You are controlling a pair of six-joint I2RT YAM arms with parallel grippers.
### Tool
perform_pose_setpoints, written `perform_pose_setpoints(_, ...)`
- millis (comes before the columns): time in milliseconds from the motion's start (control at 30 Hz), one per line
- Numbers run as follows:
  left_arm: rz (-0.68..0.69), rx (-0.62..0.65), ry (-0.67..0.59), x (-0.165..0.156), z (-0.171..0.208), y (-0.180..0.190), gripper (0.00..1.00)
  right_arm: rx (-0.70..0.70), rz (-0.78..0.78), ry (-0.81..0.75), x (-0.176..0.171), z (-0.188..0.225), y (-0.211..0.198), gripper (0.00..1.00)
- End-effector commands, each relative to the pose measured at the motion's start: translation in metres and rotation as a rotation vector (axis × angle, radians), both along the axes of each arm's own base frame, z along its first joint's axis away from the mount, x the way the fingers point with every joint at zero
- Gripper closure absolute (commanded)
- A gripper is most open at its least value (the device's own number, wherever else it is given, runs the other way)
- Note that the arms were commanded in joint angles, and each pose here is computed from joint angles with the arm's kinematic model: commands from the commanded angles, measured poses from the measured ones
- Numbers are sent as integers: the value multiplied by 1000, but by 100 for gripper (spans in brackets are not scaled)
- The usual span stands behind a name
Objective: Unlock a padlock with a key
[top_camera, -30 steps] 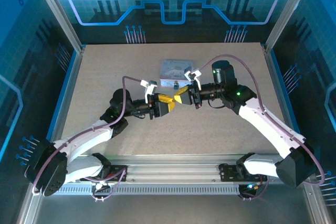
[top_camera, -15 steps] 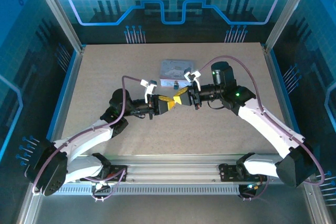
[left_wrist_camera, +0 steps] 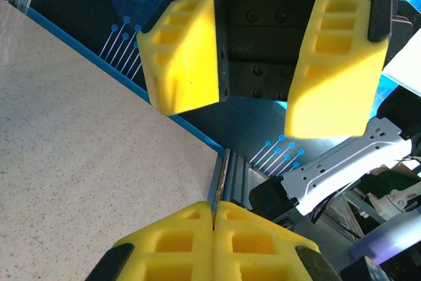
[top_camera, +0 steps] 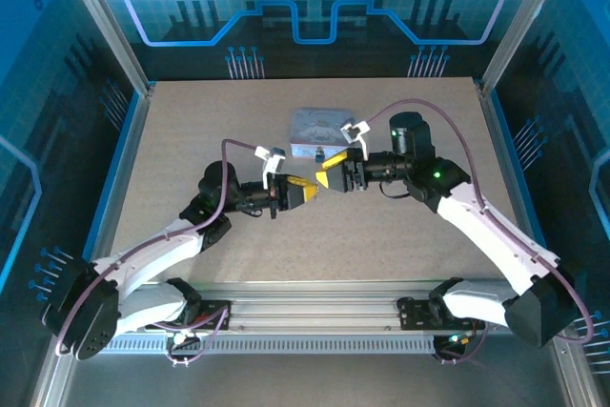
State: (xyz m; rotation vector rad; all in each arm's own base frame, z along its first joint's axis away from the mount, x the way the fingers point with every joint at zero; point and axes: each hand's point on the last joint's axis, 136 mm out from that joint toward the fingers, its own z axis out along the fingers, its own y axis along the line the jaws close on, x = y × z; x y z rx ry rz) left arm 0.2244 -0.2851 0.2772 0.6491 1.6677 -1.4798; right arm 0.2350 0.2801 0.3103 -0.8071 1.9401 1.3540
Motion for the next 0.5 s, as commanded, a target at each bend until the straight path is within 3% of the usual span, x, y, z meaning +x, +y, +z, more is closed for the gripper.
perform_pose_setpoints(0,-5,-3,-68,-4,16,0,100,30,-13,40,-6,10,-1,47)
perform_pose_setpoints(167,-25,-12,-63,-5,22,-2,100,5,6,53,-15,-4,8,48)
perform_pose_setpoints(333,-35,-26,-58,-6,25,-2,100,-2,14,62,-17,-10,13,58)
perform_pose_setpoints(400,-40,-29,-56,-8,27,-2,100,-10,13,62,-17,-13,15,65)
perform_pose_setpoints(467,-43,-32,-57,-9,28,-2,100,-12,15,62,-16,-15,16,79)
